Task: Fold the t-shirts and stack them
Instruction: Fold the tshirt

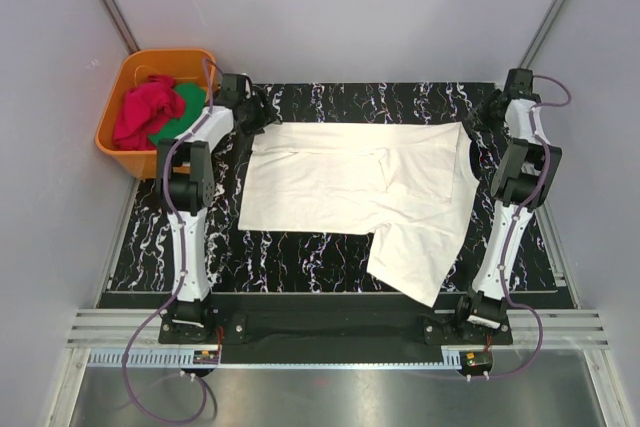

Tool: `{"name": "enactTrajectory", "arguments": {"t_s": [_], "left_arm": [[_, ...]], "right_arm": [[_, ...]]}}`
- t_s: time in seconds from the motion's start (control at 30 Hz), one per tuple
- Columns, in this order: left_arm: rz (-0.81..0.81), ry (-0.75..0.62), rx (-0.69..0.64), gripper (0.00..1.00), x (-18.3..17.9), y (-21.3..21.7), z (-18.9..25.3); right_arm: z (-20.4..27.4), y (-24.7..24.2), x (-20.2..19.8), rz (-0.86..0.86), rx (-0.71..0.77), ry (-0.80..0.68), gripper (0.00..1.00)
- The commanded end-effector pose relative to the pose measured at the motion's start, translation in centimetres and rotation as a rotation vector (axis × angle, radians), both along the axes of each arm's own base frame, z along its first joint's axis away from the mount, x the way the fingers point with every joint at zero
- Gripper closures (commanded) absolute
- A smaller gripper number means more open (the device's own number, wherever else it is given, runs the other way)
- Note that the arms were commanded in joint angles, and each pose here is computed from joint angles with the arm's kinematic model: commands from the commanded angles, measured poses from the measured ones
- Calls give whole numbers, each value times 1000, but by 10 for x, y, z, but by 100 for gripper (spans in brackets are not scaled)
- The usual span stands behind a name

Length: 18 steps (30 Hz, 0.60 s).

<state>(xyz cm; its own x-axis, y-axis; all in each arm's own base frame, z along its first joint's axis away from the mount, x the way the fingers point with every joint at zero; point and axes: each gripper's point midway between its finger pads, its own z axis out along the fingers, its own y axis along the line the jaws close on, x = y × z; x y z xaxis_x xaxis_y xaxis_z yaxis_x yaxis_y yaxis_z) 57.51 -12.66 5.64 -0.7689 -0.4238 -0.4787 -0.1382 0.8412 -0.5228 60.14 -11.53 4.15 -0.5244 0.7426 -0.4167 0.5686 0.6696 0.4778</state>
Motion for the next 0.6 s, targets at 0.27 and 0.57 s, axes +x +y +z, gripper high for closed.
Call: {"name": "enactTrajectory", "arguments": {"t_s": [0.27,0.57], "left_arm": [[-17,-144,153,34,-84,18,107],[-181,-11,292,31,-111,-38,55]], "right_arm": [[149,45,-84,112,-186,-37,39],[86,164,-153,384,-205,88,20]]}}
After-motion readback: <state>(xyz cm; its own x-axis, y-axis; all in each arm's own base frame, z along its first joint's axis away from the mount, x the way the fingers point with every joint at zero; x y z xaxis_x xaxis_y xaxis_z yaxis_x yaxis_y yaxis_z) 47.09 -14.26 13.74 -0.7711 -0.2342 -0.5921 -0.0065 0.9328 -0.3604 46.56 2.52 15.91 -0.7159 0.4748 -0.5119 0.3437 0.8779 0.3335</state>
